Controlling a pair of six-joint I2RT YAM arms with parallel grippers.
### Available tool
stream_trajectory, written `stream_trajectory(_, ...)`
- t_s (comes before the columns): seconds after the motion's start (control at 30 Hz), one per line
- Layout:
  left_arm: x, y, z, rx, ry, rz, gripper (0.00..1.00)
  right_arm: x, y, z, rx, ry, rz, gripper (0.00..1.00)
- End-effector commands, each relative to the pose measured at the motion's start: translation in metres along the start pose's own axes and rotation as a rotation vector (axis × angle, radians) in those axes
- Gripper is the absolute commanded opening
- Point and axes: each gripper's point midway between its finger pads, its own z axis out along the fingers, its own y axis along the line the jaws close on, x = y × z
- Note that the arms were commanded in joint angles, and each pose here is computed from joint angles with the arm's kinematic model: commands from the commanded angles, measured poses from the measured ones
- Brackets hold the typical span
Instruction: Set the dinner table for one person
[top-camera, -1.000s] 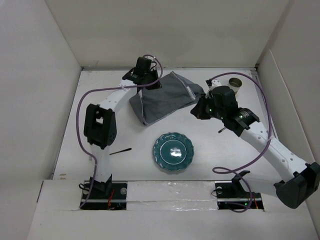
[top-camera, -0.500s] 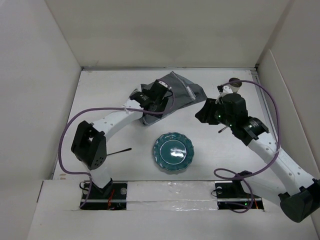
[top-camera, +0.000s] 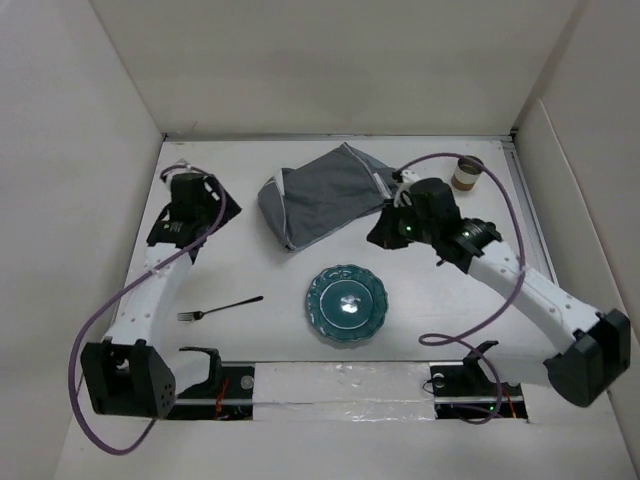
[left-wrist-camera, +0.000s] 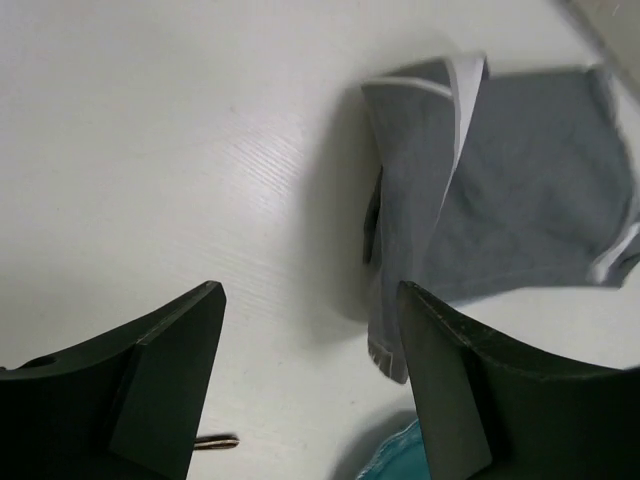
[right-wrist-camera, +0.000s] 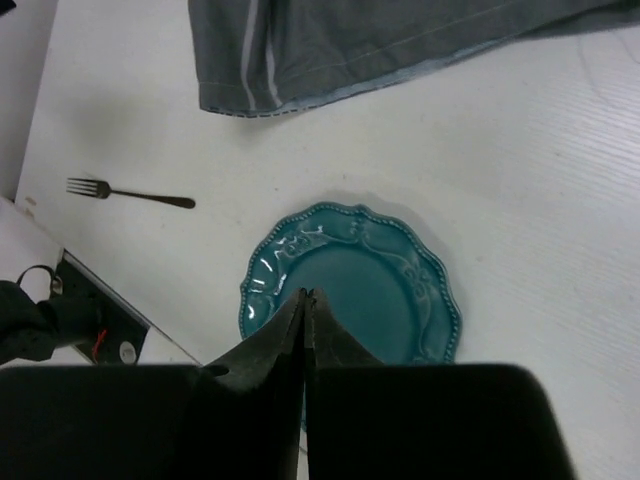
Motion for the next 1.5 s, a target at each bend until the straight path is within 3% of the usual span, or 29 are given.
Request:
stream_trajectory(0.0, -0.023, -0.008, -0.003, 0.197, -0.037, -0.29, 0.66, -0.038, 0.05, 0.015, -0.106, -0.068, -0.106, 0.08)
stream_trajectory(0.03, -0.025, -0.003, -0.003, 0.209, -0.043, -0.331, 0.64, -0.04, 0.056, 0.023, -0.104, -0.063, -0.122, 0.29)
stream_trajectory(0.13, -0.025, 0.011, 0.008, 0.196, -0.033, -0.431, 0.62, -0.04, 0.077, 0.061, -0.083, -0.01, -0.182, 0.65)
stream_trajectory(0.17, -0.028, 0.011, 0.009, 0.185, -0.034, -0.439, 0.61, -0.03, 0.07, 0.088, -0.036, 0.038, -0.192, 0.7)
stream_trajectory(0.2, -0.029, 0.013, 0.012, 0.163, -0.028, -0.451, 0.6, -0.039, 0.092, 0.094, -0.058, 0.026, -0.22, 0.74)
stream_trajectory(0.27, -0.03, 0.015, 0.018, 0.122, -0.002, -0.472, 0.6, -0.03, 0.091, 0.114, 0.006, 0.087, -0.276, 0.79)
stream_trajectory(0.3, -0.031, 0.014, 0.019, 0.116, 0.003, -0.476, 0.6, -0.005, 0.09, 0.14, 0.033, 0.164, -0.306, 0.79)
stream_trajectory(0.6, -0.036, 0.015, 0.028, 0.121, -0.018, -0.556, 0.59, -0.001, 0.097, 0.206, 0.195, 0.182, -0.431, 0.8)
stream_trajectory(0.8, -0.024, 0.015, 0.036, 0.133, 0.02, -0.566, 0.59, 0.011, 0.087, 0.235, 0.278, 0.195, -0.481, 0.75)
stream_trajectory(0.9, -0.013, 0.018, 0.046, 0.132, 0.068, -0.574, 0.6, 0.012, 0.079, 0.241, 0.335, 0.185, -0.504, 0.53)
stream_trajectory(0.93, -0.01, 0.018, 0.05, 0.129, 0.077, -0.573, 0.6, 0.008, 0.078, 0.239, 0.351, 0.168, -0.495, 0.38)
stream_trajectory(1.03, -0.009, 0.008, 0.056, 0.193, 0.1, -0.569, 0.61, -0.013, 0.082, 0.226, 0.376, 0.093, -0.482, 0.11)
stream_trajectory(1.07, -0.003, 0.007, 0.058, 0.205, 0.117, -0.573, 0.62, -0.019, 0.082, 0.219, 0.386, 0.072, -0.483, 0.06)
stream_trajectory(1.23, 0.01, -0.029, 0.066, 0.343, 0.2, -0.551, 0.7, -0.05, 0.086, 0.171, 0.386, -0.01, -0.459, 0.0)
stream_trajectory(1.37, 0.028, -0.055, 0.074, 0.428, 0.301, -0.658, 0.71, -0.055, 0.067, 0.143, 0.386, -0.02, -0.427, 0.0)
stream_trajectory(1.47, 0.031, -0.066, 0.084, 0.456, 0.294, -0.697, 0.72, -0.066, 0.063, 0.127, 0.367, -0.039, -0.401, 0.0)
